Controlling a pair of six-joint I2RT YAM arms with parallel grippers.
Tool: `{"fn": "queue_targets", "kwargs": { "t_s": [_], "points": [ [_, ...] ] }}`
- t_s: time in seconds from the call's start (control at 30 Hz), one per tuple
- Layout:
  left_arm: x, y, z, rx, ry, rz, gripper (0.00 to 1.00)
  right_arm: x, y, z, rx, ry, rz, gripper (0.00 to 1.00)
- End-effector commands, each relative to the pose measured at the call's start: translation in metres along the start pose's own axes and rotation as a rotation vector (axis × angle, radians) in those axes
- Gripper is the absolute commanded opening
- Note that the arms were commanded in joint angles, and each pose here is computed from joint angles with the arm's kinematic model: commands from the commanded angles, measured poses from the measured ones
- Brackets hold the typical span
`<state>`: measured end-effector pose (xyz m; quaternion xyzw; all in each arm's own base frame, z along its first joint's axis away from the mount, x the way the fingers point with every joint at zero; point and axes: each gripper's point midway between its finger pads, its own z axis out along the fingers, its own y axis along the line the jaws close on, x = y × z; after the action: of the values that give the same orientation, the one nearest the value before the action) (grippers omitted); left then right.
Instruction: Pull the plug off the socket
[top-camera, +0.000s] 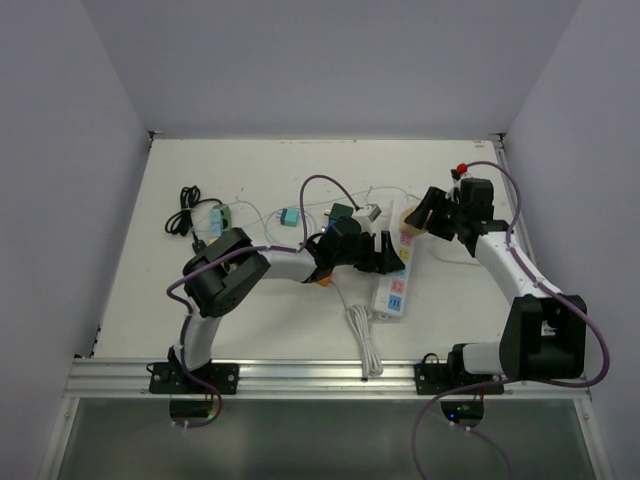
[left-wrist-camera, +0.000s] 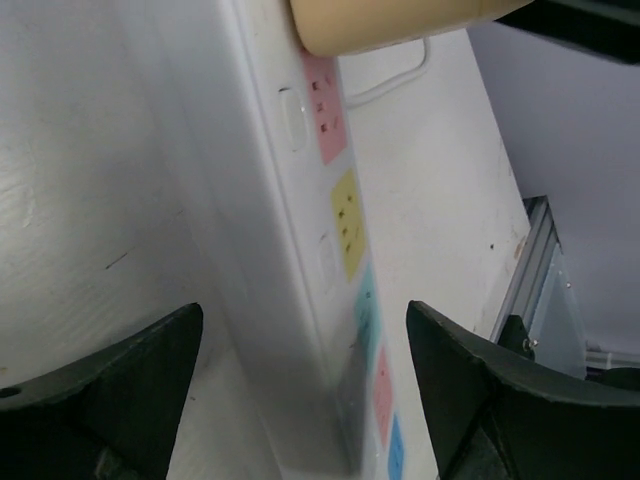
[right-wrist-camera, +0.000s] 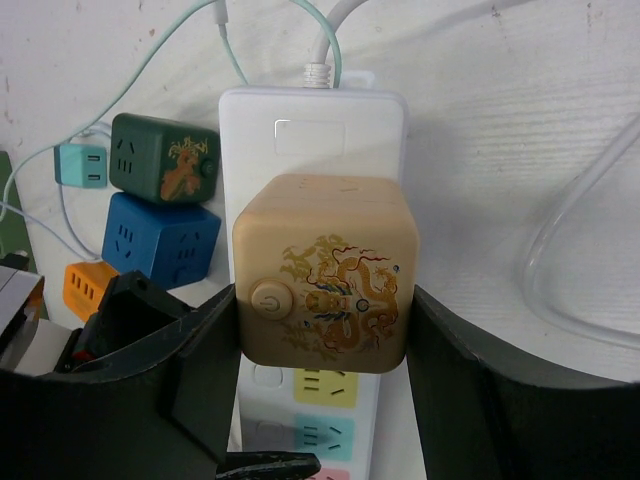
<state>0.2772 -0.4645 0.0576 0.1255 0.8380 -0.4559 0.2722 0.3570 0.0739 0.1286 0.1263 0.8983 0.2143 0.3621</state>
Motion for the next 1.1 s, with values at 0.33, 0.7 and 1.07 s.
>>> {"fn": "queue_targets", "kwargs": {
  "t_s": [0.33, 0.7, 1.07],
  "points": [
    [-0.011, -0.028, 0.003, 0.111, -0.048, -0.014, 0.43, -0.041, 0.029, -0.020, -0.125, -0.168, 0.005, 0.11],
    [-0.012, -0.010, 0.014, 0.006, -0.030, -0.050, 0.00, -0.070, 0.038, -0.050, -0.089, -0.242, -0.103, 0.09],
    [-0.008, 0.004, 0.026, -0.079, 0.004, -0.101, 0.00, -0.061, 0.039, -0.055, -0.026, -0.258, -0.222, 0.08]
  ]
}}
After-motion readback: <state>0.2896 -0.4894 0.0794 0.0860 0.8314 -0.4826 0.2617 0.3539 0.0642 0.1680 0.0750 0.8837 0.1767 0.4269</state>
